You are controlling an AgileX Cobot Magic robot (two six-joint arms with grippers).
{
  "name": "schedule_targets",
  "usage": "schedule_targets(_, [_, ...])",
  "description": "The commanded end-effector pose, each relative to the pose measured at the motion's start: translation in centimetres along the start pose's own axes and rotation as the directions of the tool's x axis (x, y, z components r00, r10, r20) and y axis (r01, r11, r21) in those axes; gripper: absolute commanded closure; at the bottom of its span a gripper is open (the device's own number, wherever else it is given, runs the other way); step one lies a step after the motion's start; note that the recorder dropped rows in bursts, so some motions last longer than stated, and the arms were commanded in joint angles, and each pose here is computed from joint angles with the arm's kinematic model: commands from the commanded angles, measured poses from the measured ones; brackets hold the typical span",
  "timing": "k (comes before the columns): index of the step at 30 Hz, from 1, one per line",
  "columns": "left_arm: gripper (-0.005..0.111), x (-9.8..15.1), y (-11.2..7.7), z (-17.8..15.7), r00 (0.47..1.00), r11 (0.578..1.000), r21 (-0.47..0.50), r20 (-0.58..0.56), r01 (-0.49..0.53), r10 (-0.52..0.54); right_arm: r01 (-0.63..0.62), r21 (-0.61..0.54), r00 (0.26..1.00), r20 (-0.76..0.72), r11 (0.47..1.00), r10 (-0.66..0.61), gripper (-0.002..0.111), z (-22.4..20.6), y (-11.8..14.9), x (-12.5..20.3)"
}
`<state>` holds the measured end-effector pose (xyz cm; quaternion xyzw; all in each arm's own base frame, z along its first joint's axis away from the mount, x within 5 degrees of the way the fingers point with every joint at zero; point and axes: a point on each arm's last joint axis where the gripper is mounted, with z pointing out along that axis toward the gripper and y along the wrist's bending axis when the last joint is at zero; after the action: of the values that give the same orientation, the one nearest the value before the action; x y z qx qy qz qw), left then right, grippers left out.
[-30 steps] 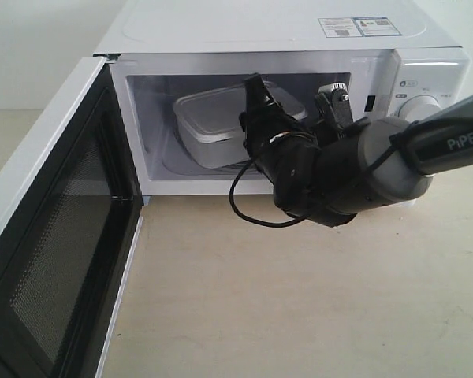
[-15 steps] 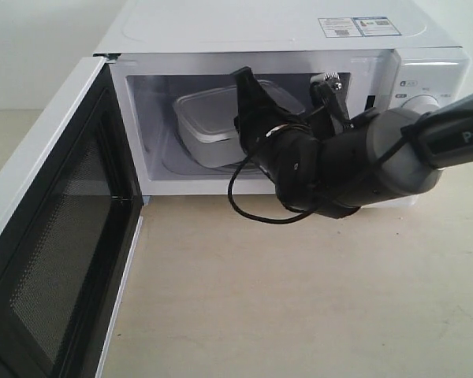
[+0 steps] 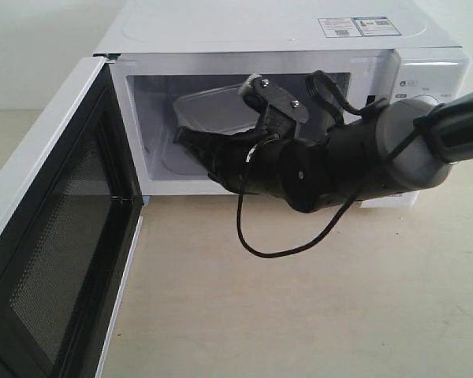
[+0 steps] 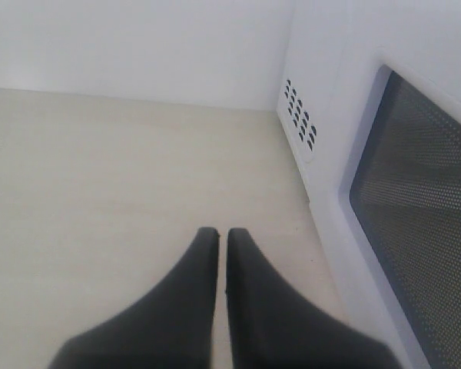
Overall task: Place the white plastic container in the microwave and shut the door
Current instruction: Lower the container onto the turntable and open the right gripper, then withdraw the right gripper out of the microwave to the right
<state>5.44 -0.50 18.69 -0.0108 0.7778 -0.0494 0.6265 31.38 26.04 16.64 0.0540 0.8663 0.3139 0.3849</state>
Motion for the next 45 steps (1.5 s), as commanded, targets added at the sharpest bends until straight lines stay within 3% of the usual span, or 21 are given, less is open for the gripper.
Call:
schedule_targets(1, [0.102,0.0,0.0,0.0,1.0,1.0,-0.001,0.007,0.006,-0.006,0.255,-0.043,0.965,-0.054,0.966,-0.257,0.108,-0.4,0.5,0.2])
schedule_targets(7, [0.102,0.0,0.0,0.0,1.0,1.0,-0.001,0.007,0.006,-0.006,0.323,-0.038,0.942,-0.082,0.945,-0.326,0.108,-0.4,0.3,0.5])
schedule_targets(11, [0.102,0.0,0.0,0.0,1.0,1.0,-0.001,0.007,0.006,-0.006,0.584,-0.078,0.807,-0.054,0.808,-0.588,0.108,-0.4,0.6,0.5])
schedule_targets(14, [0.102,0.0,0.0,0.0,1.0,1.0,-0.001,0.007,0.006,-0.006,0.668,-0.106,0.744,0.057,0.737,-0.666,0.108,-0.5,1.6,0.2])
schedule_targets(18, [0.102,0.0,0.0,0.0,1.0,1.0,-0.001,0.007,0.006,-0.006,0.623,-0.111,0.78,0.16,0.774,-0.605,0.108,0.2,2.0,0.3])
schedule_targets(25, [0.102,0.0,0.0,0.0,1.0,1.0,-0.001,0.007,0.006,-0.006,0.627,-0.029,0.768,0.192,0.778,-0.611,0.108,2.3,0.1,1.3])
schedule_targets(28, [0.102,0.0,0.0,0.0,1.0,1.0,-0.001,0.007,0.006,-0.006,0.602,0.09,0.764,0.227,0.794,-0.605,0.108,2.3,-0.7,0.5])
schedule_targets(31, [0.102,0.0,0.0,0.0,1.0,1.0,-0.001,0.007,0.006,-0.006,0.639,0.124,0.731,0.209,0.759,-0.65,0.108,2.3,-1.0,0.4])
schedule_targets(39, [0.102,0.0,0.0,0.0,1.0,1.0,-0.001,0.007,0.006,-0.006,0.648,0.137,0.713,0.235,0.749,-0.66,0.108,2.2,-0.9,0.1])
schedule_targets(45, [0.102,0.0,0.0,0.0,1.0,1.0,-0.001,0.007,0.006,-0.006,0.679,0.081,0.714,0.162,0.73,-0.682,0.108,1.8,-0.1,0.9])
